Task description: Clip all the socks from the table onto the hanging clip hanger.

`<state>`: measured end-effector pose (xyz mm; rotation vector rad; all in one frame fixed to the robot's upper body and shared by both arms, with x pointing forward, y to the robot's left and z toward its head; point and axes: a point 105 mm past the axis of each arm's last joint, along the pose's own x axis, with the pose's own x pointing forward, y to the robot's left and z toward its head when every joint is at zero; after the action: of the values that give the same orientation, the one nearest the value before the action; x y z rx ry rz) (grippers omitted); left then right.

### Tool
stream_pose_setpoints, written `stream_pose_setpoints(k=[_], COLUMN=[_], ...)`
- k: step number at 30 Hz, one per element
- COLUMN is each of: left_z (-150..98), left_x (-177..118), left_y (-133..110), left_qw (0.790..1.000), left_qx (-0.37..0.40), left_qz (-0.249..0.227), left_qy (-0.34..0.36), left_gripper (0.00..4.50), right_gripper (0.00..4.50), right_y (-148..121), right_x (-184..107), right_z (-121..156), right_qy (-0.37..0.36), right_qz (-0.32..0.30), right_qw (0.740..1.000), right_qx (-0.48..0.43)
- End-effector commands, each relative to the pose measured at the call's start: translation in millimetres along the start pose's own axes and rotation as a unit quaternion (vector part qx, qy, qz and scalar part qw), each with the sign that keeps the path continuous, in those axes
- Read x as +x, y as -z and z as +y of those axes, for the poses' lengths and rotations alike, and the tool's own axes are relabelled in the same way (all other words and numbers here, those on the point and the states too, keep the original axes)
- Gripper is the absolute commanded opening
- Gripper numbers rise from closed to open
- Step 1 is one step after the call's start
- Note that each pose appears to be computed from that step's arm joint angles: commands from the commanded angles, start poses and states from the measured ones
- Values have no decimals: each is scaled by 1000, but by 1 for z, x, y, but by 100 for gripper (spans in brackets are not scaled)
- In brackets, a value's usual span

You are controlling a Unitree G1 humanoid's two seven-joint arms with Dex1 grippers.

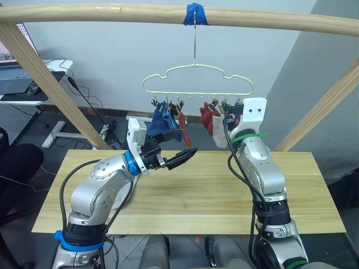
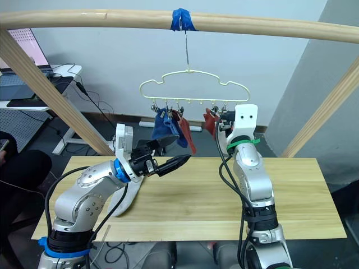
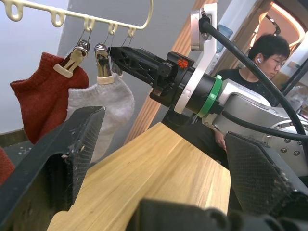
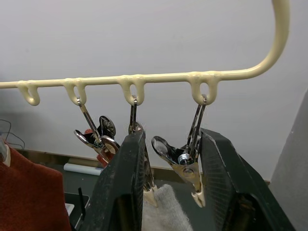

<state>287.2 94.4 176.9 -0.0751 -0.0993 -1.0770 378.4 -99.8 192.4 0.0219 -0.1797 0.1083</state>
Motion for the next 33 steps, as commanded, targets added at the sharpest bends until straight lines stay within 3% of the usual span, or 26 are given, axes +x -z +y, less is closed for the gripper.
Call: stream_pose_setpoints(k=[1, 33], left_z=[-4, -5], left_x=[3, 5], left_y=[-7, -2], left_qw=[1000, 1000], left_qx=[19, 19], left_qz=[-13, -6], left_qy=[6, 9], left_gripper=[450, 450], right_gripper=[172, 172], right_y=[-17, -22], right_x=[4, -4], right_z=[-2, -19], right_qy=[8, 32], right_qz=[-30, -49], right_qw=[1000, 998], right_qx=[6, 15])
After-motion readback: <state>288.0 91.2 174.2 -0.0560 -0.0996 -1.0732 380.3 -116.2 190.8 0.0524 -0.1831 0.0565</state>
